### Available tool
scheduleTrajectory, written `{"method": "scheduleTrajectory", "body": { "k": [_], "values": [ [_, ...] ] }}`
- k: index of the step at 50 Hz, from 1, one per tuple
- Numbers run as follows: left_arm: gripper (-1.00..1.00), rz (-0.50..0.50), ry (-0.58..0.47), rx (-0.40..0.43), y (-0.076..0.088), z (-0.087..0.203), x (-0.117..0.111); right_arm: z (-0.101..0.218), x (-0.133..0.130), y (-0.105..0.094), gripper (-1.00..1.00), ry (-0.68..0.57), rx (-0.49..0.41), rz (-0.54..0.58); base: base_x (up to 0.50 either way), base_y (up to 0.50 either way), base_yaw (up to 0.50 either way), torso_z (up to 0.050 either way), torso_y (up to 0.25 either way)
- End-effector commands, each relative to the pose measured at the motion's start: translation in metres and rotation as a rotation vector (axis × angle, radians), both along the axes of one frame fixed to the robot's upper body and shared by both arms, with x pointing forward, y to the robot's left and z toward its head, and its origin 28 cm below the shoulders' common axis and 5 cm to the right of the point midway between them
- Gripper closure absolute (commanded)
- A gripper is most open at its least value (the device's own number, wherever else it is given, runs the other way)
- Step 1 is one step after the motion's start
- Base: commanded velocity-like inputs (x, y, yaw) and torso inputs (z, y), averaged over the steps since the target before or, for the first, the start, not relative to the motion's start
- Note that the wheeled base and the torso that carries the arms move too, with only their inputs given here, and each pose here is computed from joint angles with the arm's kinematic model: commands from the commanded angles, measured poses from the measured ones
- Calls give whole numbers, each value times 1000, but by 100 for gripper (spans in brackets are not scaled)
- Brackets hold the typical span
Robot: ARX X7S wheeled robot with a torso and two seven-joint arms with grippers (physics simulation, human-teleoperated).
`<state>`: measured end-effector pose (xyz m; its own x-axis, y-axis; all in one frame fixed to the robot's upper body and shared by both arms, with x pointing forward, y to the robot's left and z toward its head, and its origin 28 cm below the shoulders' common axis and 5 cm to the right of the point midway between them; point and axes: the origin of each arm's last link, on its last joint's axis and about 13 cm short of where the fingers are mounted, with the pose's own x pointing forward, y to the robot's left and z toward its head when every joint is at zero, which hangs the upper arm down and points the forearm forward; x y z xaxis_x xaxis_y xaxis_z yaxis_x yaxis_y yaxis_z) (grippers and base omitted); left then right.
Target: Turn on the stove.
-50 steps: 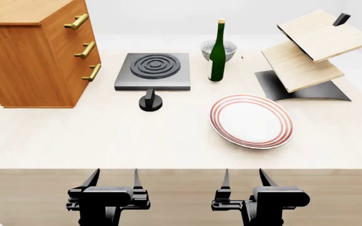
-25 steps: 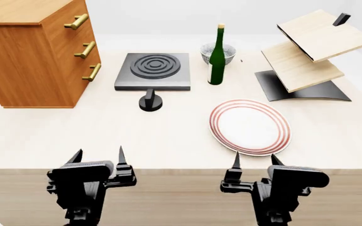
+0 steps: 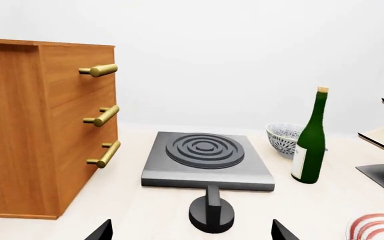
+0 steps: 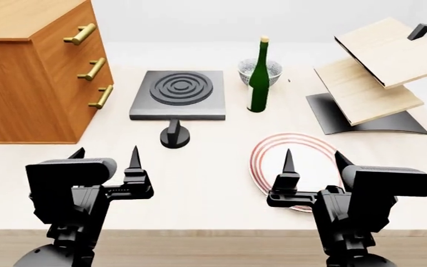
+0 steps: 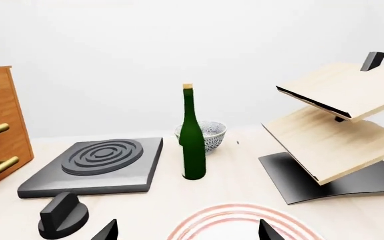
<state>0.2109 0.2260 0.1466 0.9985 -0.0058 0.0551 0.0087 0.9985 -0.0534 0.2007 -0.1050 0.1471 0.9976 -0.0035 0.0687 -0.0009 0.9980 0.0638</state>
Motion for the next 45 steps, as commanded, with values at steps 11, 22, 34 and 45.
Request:
{"method": "scheduleTrajectory", "body": {
  "k": [11, 22, 34, 45],
  "values": [
    [-100, -7, -4, 11, 0, 6, -4, 7, -6, 0, -100, -13, 4, 16, 500, 0, 0, 0, 0],
    [-100, -6, -3, 12, 0, 5, -3, 5, -5, 1, -100, -5, -6, 17, 500, 0, 0, 0, 0],
    [-100, -13, -8, 35, 1, 2, 1, 4, -6, 2, -100, -3, -39, 3, 57, 0, 0, 0, 1],
    [-100, 61, -42, 128, 14, -25, 39, 2, -5, 2, -100, -6, -47, 6, 0, 0, 0, 0, 0]
  ]
}}
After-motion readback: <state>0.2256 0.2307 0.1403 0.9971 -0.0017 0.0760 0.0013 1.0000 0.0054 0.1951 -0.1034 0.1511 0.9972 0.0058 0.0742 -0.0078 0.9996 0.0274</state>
